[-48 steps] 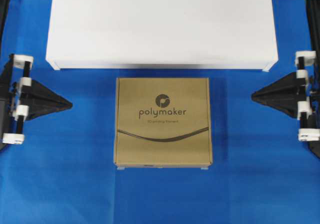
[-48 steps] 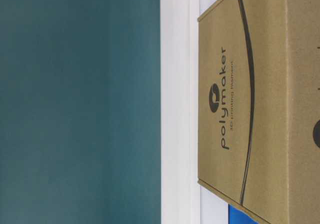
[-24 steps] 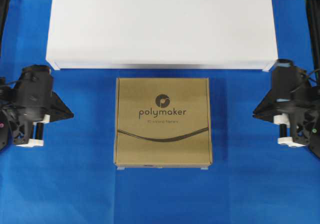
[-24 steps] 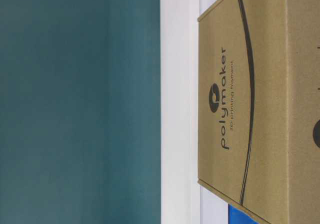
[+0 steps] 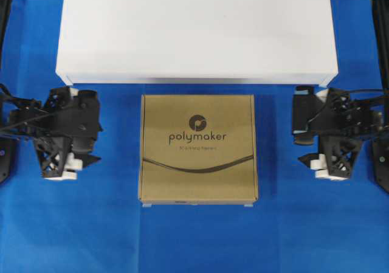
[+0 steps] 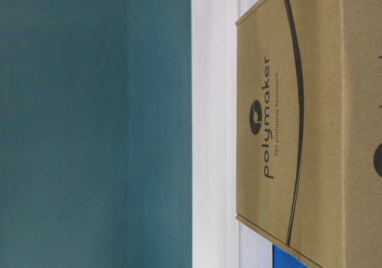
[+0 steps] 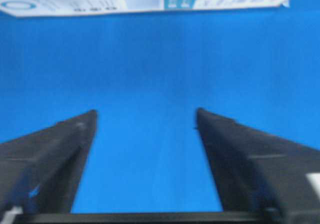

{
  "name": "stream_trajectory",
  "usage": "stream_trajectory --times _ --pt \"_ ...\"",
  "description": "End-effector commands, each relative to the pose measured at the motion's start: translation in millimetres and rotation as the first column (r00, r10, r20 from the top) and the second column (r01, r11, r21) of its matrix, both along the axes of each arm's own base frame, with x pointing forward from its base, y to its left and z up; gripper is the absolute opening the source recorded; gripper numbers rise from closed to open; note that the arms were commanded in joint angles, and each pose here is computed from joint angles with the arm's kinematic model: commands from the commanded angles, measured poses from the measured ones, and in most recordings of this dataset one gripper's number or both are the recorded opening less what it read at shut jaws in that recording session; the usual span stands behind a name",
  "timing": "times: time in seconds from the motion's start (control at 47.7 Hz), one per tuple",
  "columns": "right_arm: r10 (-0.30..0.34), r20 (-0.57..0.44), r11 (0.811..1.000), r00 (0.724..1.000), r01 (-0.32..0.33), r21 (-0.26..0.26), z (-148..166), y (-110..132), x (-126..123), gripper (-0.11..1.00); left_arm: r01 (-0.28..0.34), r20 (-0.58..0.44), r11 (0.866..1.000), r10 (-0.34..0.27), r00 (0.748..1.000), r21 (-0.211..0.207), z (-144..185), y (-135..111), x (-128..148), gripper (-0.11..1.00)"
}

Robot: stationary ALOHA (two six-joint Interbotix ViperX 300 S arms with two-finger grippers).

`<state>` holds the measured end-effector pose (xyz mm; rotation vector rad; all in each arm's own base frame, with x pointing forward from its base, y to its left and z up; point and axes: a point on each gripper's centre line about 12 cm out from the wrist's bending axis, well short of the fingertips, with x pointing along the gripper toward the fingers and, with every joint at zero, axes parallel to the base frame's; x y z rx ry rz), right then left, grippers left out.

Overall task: Place the cardboard box on the stand after clamping it between your arms.
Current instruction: 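Move both grippers in to press the box's left and right sides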

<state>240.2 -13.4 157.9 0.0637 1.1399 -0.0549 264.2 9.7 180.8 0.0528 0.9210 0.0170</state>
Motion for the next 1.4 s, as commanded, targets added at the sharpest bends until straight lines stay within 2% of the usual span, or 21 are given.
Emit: stream_trajectory --times 0.0,0.042,0.147,0.335,0.712,0.901,1.215,1.383 --pt "0.008 0.039 1.000 0.999 -0.008 -0.009 0.9 -1.0 12.4 0.99 -0.009 0.024 1.000 0.009 1.000 0.001 -6.3 3.3 8.1 0.84" --pt "0.010 0.044 1.000 0.999 -0.010 -0.011 -4.5 -1.4 16.5 0.98 -0.012 0.034 1.000 0.012 0.999 0.001 -10.6 4.9 11.8 0.88" --pt "0.019 0.048 1.000 0.999 -0.018 -0.020 -14.2 -2.3 24.6 0.98 -0.013 0.061 1.000 0.013 0.998 0.001 -20.8 7.1 22.8 0.85" --pt "0.045 0.036 0.998 0.998 -0.044 -0.037 -29.6 -4.1 38.7 0.98 -0.008 0.045 1.000 0.008 0.999 0.005 -34.9 9.0 38.3 0.88" --pt "0.055 0.084 0.998 0.995 -0.051 -0.047 -36.8 -6.4 80.1 0.98 -0.007 0.050 1.000 0.006 0.999 0.005 -44.2 11.1 70.6 0.88" --pt "0.059 0.091 0.997 0.994 -0.055 -0.048 -37.4 -5.5 89.6 0.98 -0.004 0.062 1.000 0.004 0.998 0.007 -41.9 11.4 83.4 0.88" --pt "0.054 0.107 0.998 0.993 -0.049 -0.047 -33.7 -6.1 93.2 0.98 0.004 0.074 1.000 -0.005 0.997 0.013 -34.6 10.8 89.6 0.88" --pt "0.052 0.130 0.998 0.990 -0.046 -0.047 -19.2 -6.3 97.9 0.98 0.004 0.094 1.000 -0.005 0.996 0.017 -13.0 11.0 97.7 0.88"
